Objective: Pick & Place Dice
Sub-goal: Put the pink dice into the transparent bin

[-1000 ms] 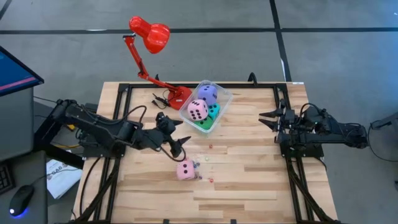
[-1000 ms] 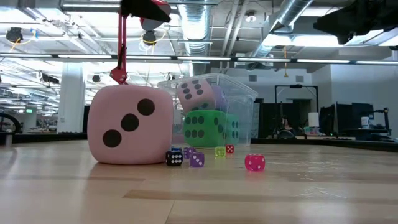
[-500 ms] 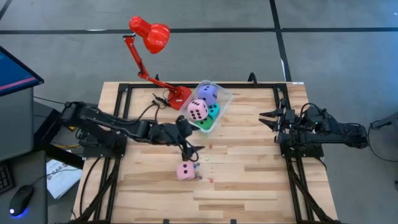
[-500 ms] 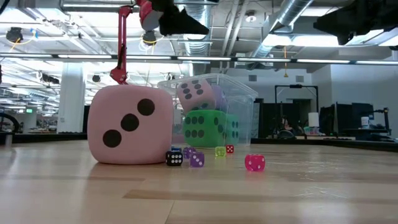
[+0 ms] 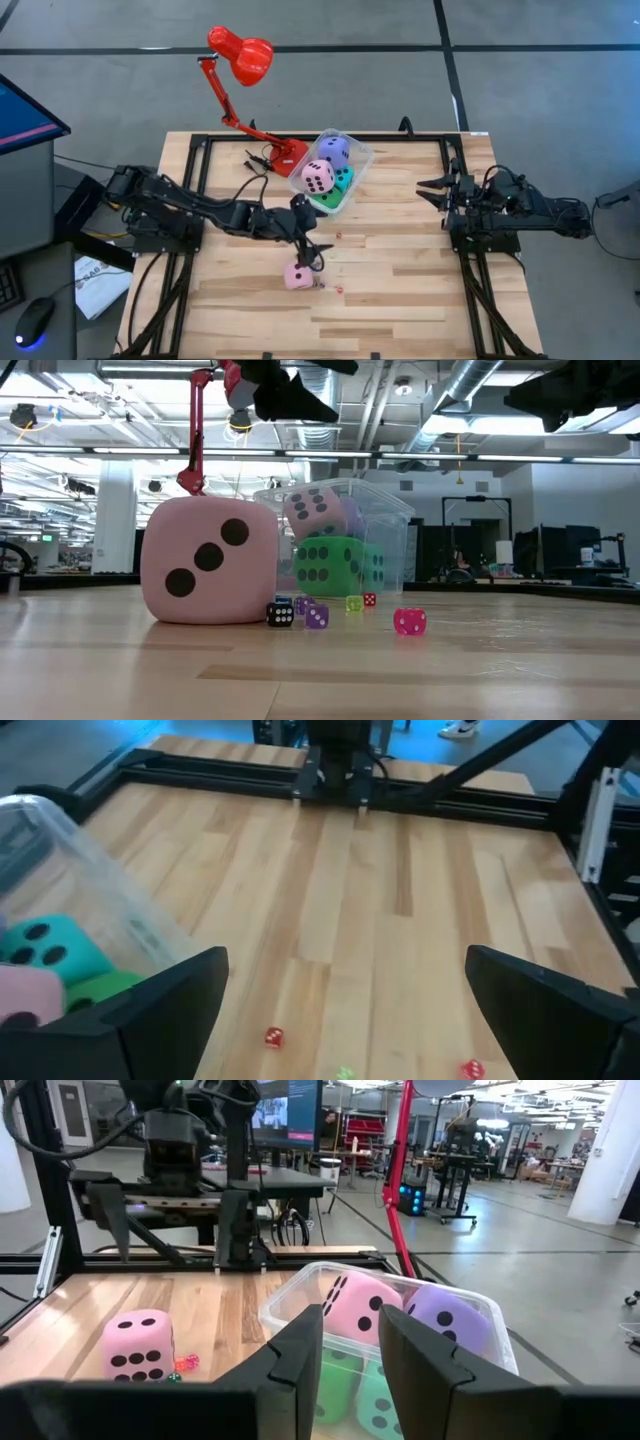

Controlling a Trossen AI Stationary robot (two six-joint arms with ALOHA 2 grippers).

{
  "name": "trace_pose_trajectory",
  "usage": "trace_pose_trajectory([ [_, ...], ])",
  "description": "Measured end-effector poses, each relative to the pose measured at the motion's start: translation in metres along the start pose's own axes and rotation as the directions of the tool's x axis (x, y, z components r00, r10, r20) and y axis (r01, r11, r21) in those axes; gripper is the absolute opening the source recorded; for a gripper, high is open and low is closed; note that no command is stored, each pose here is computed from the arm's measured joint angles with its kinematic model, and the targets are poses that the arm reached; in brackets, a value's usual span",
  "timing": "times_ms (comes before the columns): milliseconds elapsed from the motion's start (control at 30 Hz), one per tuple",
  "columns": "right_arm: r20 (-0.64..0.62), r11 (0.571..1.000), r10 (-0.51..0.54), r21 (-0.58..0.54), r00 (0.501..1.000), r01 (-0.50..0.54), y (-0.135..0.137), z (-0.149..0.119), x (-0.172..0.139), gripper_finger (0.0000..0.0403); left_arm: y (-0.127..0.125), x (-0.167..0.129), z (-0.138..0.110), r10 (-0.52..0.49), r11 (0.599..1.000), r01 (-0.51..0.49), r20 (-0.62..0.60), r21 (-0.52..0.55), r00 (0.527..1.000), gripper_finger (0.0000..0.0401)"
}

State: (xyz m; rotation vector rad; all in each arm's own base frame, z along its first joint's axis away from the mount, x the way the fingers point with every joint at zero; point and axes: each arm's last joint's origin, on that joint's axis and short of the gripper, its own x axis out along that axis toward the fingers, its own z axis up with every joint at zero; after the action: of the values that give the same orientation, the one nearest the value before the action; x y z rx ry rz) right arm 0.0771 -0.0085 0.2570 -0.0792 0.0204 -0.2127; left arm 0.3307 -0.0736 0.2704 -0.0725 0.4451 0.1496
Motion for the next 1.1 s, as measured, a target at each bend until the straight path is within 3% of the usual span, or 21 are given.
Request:
trace_pose_trajectory([
  [367, 0.000, 1.000, 0.000, 0.000, 1.000, 0.000, 0.000, 0.000, 0.000, 0.0098, -0.021, -0.010, 0.007, -0.003, 1.000, 0.002, 0.040, 0.003, 0.999, 0.0400],
  [633, 0.000, 1.000, 0.000, 0.000, 1.000, 0.000, 0.000, 0.000, 0.000, 0.0098, -0.033, -0.016, 0.005, -0.036, 0.992, 0.042, 0.053, -0.115, 0.998, 0.0400],
  [800, 0.000, 1.000, 0.000, 0.000, 1.000, 0.000, 0.000, 0.000, 0.000, 0.0098, -0.045, -0.019, 0.009, -0.055, 0.986, 0.073, 0.123, -0.149, 0.991, 0.0400],
  [933, 0.000, 1.000, 0.000, 0.000, 1.000, 0.000, 0.000, 0.000, 0.000, 0.0098, -0.057, -0.014, 0.006, -0.075, 0.985, 0.100, 0.176, -0.140, 0.982, 0.0400],
  [1100, 0.000, 1.000, 0.000, 0.000, 1.000, 0.000, 0.000, 0.000, 0.000, 0.0098, -0.065, 0.000, -0.011, -0.069, 0.993, 0.079, 0.106, -0.091, 0.992, 0.0400],
])
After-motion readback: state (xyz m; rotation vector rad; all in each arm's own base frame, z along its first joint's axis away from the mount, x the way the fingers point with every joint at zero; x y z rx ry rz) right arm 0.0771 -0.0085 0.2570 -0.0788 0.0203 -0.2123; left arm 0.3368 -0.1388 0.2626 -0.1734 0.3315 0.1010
